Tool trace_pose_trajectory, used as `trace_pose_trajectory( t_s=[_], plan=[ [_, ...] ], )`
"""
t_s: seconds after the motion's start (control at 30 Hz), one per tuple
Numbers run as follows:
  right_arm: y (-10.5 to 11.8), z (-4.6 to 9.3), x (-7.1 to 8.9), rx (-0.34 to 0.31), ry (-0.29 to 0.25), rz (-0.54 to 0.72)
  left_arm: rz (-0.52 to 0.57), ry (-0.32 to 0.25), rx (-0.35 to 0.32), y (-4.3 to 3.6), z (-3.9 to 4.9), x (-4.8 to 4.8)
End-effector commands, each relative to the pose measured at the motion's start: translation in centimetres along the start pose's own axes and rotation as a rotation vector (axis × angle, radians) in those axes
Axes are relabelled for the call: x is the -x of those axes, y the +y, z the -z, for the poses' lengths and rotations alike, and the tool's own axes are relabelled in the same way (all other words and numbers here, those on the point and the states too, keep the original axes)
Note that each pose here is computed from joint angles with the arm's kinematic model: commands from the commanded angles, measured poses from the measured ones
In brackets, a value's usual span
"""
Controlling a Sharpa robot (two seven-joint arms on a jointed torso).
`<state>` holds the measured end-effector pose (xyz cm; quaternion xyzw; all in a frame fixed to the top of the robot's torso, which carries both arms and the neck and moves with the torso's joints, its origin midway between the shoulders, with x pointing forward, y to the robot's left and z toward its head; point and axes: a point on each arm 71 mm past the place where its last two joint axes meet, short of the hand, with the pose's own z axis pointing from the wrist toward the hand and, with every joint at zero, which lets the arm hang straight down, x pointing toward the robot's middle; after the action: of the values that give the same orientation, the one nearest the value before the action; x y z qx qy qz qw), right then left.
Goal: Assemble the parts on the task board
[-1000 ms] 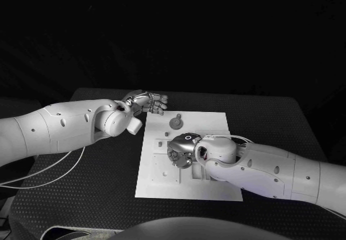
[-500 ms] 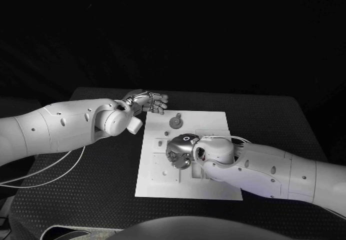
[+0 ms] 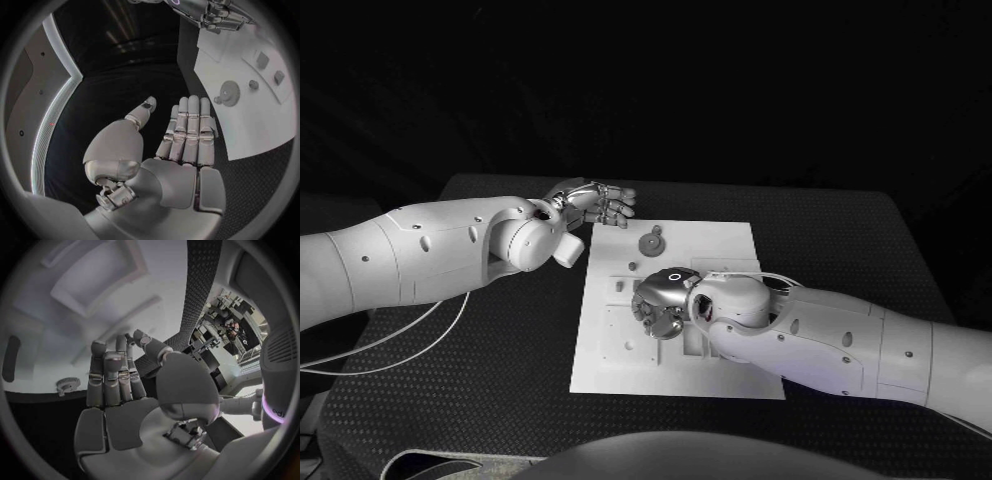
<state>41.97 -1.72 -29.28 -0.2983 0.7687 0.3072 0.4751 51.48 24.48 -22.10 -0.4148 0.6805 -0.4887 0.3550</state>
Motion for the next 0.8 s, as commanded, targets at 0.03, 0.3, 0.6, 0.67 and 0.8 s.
trace_pose_trajectory(
  t_s=[0.03, 0.3, 0.6, 0.67, 0.8],
  plan=[
    [-0.1, 0.1, 0.1, 0.003, -0.038, -0.033, -0.002, 0.017, -0.011, -0.21, 0.00, -0.19],
    [-0.6, 0.7, 0.4, -0.005, -0.100, -0.046, -0.002, 0.013, -0.010, -0.19, 0.01, -0.03],
    [-1.2, 2.2, 1.5, 0.001, -0.184, -0.059, -0.003, 0.011, -0.011, -0.18, 0.02, 0.08],
    [-1.6, 3.0, 1.9, 0.003, -0.209, -0.068, -0.003, 0.010, -0.012, -0.18, 0.02, 0.14],
    [-3.4, 4.6, 3.3, -0.022, -0.248, -0.106, -0.012, -0.035, -0.038, -0.35, 0.03, 0.56]
  ],
)
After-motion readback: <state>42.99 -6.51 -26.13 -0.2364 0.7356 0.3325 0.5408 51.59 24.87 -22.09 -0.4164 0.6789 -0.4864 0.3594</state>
